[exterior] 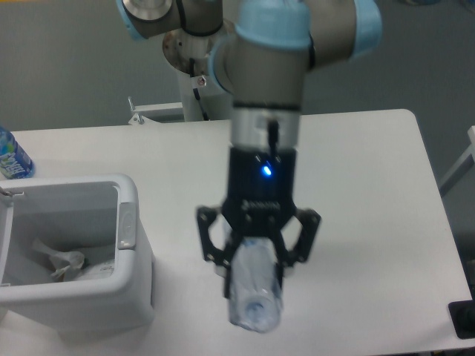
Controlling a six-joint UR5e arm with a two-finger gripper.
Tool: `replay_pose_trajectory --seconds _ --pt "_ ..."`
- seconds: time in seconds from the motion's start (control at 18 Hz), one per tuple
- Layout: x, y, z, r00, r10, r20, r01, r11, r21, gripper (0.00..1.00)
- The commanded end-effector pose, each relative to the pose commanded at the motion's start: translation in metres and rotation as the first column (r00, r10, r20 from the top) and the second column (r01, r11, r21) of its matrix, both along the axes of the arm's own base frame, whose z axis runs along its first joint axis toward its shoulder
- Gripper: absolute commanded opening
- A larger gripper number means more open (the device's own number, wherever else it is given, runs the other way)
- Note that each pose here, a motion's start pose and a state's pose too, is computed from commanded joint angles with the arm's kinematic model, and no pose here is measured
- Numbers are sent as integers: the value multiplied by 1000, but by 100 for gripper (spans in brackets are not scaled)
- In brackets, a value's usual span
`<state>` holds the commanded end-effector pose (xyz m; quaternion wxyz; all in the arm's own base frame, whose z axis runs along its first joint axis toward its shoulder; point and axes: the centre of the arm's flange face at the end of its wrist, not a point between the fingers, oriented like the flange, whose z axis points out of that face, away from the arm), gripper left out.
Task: Place the trash in the trash can
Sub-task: 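Carry the bottle over the white bin and release it inside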
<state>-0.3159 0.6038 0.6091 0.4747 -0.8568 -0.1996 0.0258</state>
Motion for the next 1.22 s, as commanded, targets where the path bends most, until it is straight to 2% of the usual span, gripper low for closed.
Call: replay_pose_trajectory --seconds 0.44,0.78,0.83,0.94,1.0,1.22 --pt "99 40 -1 988 -156 2 156 988 -2 61" --pt "139 74 -37 972 -232 37 233 971 -44 63" --pt "145 79 -44 969 -244 43 246 968 -52 66" --pt "146 83 -50 968 -249 40 251 966 -61 96" --pt "145 82 -48 968 -248 38 250 967 -59 100" --pt "144 73 -35 970 -242 23 243 969 -46 100"
